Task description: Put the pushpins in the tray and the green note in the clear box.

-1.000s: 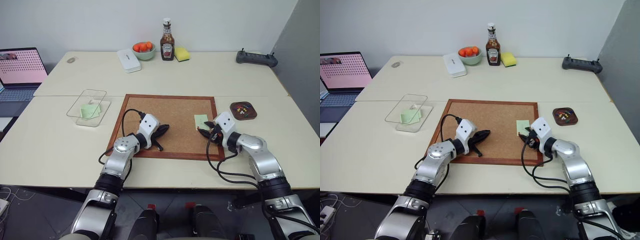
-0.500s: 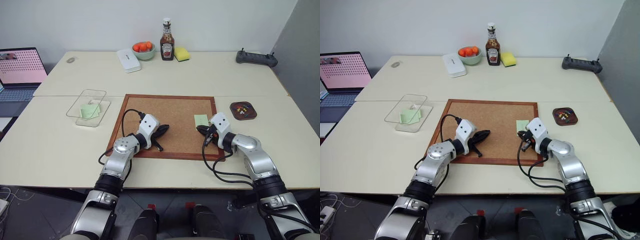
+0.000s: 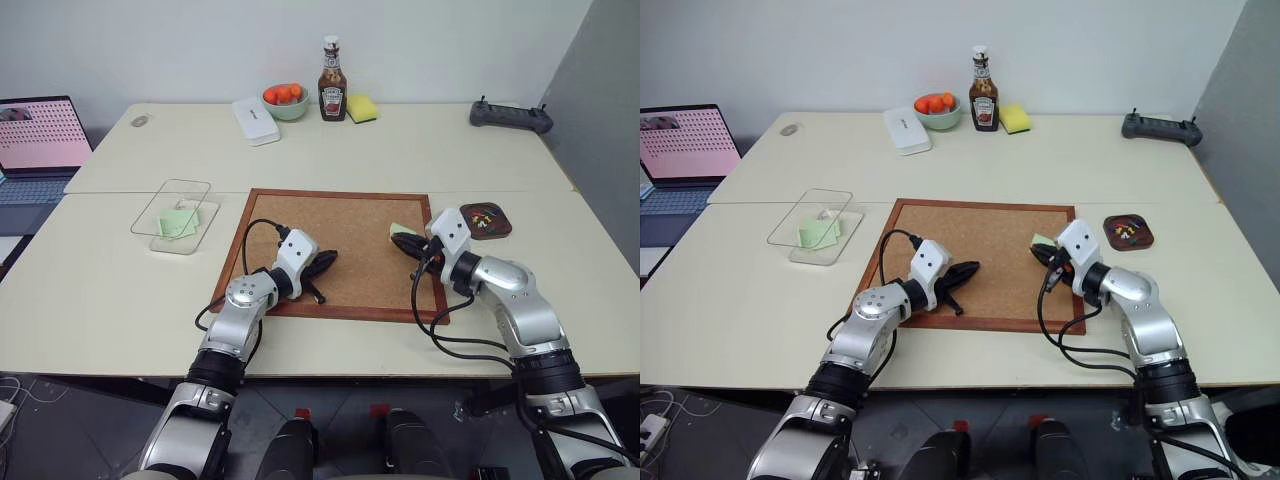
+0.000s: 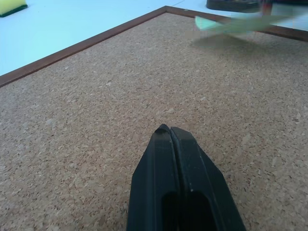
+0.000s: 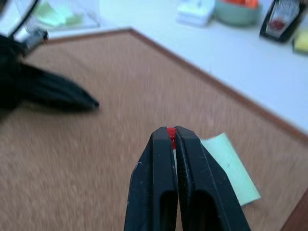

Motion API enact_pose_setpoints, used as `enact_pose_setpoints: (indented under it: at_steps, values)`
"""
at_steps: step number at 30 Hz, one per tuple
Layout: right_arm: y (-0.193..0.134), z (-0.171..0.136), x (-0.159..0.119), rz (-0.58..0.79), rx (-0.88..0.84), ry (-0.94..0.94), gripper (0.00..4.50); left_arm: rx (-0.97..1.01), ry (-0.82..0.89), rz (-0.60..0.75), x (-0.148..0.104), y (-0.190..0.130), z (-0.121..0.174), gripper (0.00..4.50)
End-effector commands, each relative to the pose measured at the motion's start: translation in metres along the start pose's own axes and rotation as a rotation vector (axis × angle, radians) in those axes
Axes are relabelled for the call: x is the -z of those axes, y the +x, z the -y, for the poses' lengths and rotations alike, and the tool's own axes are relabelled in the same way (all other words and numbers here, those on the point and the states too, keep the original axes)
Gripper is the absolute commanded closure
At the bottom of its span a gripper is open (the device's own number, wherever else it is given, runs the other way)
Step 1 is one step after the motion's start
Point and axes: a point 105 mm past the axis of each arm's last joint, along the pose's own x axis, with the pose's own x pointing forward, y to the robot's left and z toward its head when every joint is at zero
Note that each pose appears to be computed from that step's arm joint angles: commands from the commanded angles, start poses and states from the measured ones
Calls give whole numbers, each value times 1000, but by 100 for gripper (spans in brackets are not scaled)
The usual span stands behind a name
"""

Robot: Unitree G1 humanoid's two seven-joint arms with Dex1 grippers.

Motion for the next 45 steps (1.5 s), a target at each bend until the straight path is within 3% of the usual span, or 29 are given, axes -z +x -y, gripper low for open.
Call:
enact_pose_setpoints:
  at_steps: [1,8,15,21,32,39,45]
  values:
    - [-3,4,-17,54,-1,-37,446,27,-33,-66,20,1,11,450]
    - [-1,1,-23,65,-24,-79,446,23,-102,29,-9,1,3,450]
    - [3,-2,-25,70,-54,-150,450,20,-203,97,-43,-12,-10,338]
    - [4,-5,-24,68,-82,-227,450,34,-263,95,-50,-22,-13,205]
    - [5,-17,-26,74,-157,-400,450,92,-442,131,-62,-24,-8,7]
    - [4,-26,-35,96,-228,-587,450,196,-658,229,-87,-16,0,2]
    - [4,-32,-45,119,-275,-708,450,237,-820,218,-89,-3,4,2]
